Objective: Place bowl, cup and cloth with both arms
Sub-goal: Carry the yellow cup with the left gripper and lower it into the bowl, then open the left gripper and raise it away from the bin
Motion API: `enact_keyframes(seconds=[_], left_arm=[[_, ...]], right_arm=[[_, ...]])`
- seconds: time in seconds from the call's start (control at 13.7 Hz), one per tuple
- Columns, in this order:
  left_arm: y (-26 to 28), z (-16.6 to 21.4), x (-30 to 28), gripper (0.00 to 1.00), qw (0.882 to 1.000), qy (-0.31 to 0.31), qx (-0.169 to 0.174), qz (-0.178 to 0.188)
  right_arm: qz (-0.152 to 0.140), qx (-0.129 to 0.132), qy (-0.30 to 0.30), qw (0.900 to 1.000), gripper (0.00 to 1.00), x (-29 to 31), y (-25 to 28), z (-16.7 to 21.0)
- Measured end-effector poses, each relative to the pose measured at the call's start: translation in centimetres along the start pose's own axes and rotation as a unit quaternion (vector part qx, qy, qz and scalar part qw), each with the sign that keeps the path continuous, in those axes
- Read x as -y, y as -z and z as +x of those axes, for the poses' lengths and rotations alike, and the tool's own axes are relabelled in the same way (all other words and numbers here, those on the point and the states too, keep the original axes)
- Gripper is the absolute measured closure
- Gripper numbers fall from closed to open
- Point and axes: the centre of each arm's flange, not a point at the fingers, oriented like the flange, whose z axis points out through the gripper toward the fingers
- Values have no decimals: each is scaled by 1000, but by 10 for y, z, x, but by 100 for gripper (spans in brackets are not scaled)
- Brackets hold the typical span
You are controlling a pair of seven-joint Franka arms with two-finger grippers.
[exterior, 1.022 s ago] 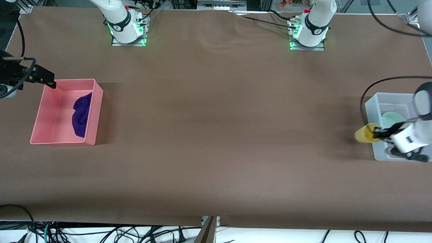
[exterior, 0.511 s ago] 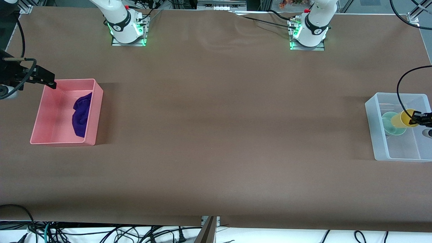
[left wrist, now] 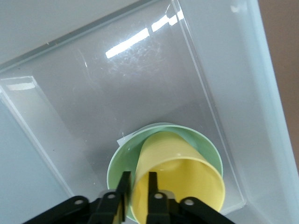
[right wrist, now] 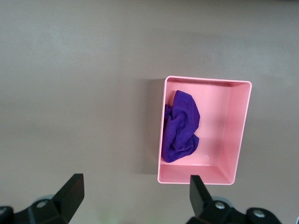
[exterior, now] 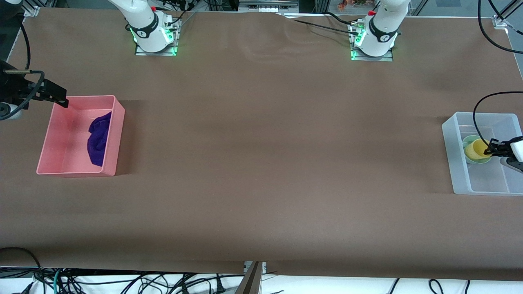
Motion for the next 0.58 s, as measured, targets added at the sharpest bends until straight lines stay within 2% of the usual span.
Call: enact_keyframes(seconds=[0.15,0.29,0.51,0.58], left_arm=[[27,6,-6,51,1000,-6,0,2],[84,24,-32,31,1000,-23,-4,6],[182,66,-119,1,1000,-15,-9,16],[205,81,-155,0,1000,-6,-5,16]], right_arm=[[0,0,0,1000,0,0,0,0],[0,0,-1,1000,0,-1,0,0],[0,0,-1,1000,0,-1,0,0],[0,0,-1,1000,0,-1,0,0]])
